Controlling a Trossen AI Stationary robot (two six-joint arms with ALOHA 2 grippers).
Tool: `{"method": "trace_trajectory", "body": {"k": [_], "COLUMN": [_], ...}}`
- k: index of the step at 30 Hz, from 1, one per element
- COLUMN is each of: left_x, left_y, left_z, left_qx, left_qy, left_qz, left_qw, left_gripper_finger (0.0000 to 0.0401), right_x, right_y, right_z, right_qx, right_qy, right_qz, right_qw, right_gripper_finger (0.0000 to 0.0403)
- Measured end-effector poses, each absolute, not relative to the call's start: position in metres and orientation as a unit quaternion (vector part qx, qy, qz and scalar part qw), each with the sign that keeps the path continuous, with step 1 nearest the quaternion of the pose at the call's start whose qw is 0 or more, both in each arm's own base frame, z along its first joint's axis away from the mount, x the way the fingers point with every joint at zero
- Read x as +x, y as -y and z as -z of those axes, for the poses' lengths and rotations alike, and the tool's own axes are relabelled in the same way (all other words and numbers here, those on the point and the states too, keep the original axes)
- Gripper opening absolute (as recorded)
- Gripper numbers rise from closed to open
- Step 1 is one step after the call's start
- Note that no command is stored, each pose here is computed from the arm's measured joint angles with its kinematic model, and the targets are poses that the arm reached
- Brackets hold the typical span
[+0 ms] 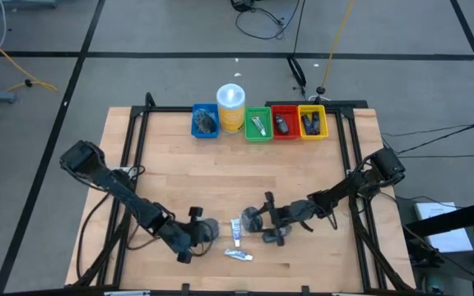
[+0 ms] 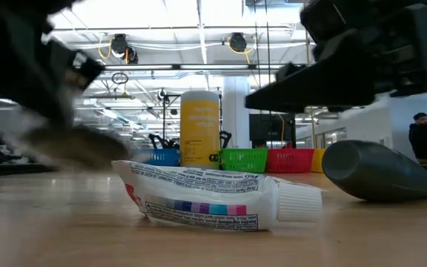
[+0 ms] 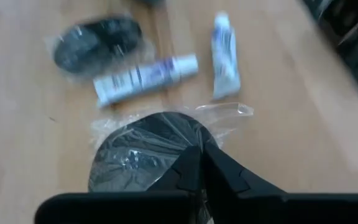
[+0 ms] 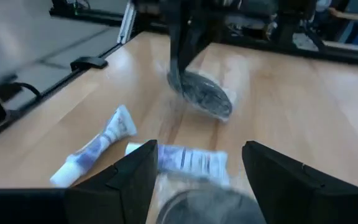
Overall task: Pick & Place Travel size toiletries
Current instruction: Put the hairbrush into the blue basket
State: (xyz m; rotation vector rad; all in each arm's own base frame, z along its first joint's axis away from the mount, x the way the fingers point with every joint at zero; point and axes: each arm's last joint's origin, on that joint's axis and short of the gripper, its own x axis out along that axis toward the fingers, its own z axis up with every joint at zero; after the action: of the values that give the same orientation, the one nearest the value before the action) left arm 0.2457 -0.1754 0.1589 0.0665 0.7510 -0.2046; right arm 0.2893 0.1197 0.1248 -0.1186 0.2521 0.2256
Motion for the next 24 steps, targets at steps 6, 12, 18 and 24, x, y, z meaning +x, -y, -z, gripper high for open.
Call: {"method": "trace_trajectory", "body": {"k": [6,12,18,24], "left_x": [0.250,0.259,0.266,0.273], "left_y": [0.160,0.145,0.133,0.129], "left_z": [-0.197,-0.208,-0.211,-0.219], "left_qx": [-0.053,-0.107,-0.115,-0.102], "left_qy": [-0.303,-0.284,-0.268,-0.223], "left_qz": [0.078,0.079,0.068,0.076], "left_qw": [0.948,0.950,0.954,0.967], "left_gripper_finger": [0.0004,0.0008,0.0010,0.0020], "right_x": [0.326,0.350,0.355,0.362], "right_y": [-0.133,-0.136,-0.130,-0.123], "right_z": [-0.151,-0.182,-0.186,-0.177], "right_qx": [-0.147,-0.203,-0.256,-0.250], "right_qy": [-0.160,-0.137,-0.129,-0.125], "right_qz": [-0.110,-0.109,-0.109,-0.119], "right_qw": [0.970,0.963,0.952,0.953], "right_gripper_finger": [0.0242,0.0261,0.0219,0.0151]}}
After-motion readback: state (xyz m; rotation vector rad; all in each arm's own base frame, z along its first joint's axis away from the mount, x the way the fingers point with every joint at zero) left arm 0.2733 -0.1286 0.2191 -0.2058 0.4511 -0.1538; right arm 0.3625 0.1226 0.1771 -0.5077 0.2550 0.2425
